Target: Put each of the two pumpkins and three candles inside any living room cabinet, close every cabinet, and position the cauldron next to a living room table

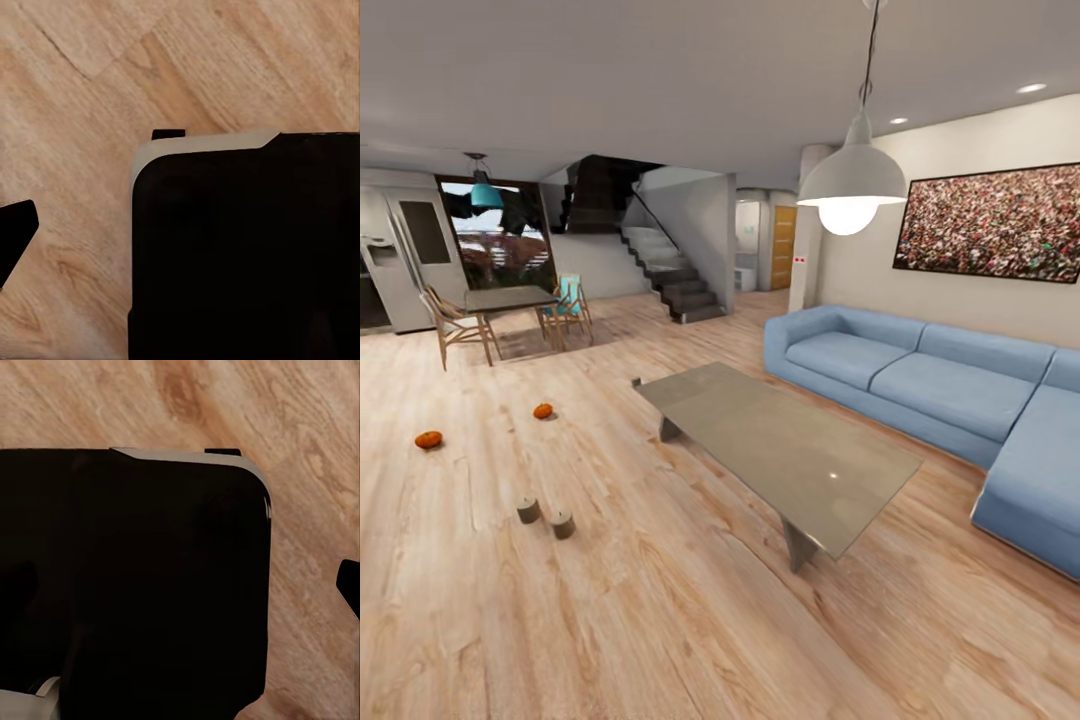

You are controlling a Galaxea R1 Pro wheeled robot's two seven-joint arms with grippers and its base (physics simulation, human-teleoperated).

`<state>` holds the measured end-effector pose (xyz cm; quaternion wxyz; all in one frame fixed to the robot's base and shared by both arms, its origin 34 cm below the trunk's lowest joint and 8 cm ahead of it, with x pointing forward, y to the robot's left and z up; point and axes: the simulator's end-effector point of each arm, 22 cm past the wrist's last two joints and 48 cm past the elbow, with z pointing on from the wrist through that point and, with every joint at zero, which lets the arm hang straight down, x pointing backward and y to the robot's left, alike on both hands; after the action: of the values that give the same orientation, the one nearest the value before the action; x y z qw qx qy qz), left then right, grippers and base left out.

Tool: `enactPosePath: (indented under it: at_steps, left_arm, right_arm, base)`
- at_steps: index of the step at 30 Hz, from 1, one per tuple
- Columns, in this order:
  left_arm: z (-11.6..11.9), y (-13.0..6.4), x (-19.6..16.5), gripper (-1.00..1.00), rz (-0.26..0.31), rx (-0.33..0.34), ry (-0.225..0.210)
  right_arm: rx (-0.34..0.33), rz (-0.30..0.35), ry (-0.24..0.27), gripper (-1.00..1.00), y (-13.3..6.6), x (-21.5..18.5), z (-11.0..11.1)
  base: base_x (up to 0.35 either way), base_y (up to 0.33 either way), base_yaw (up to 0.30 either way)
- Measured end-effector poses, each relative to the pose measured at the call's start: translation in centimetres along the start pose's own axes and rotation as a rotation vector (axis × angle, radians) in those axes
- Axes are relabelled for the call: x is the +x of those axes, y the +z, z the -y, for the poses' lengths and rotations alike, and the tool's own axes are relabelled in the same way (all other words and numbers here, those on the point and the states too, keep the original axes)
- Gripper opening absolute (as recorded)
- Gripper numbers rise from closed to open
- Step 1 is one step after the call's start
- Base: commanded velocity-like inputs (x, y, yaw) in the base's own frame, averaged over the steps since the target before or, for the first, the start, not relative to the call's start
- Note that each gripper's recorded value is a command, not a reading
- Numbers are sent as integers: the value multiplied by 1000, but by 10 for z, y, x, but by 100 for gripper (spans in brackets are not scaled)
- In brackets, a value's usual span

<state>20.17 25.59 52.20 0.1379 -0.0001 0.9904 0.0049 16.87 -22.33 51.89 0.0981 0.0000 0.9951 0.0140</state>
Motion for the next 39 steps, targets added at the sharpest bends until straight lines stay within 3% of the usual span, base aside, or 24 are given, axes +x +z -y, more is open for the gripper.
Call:
enactPosePath:
  at_steps: [39]
  left_arm:
    - [1,-1,11,100,-29,2,1]
  right_arm:
    - [2,-30,1,100,-2,12,1]
  base:
    - [0,0,248]
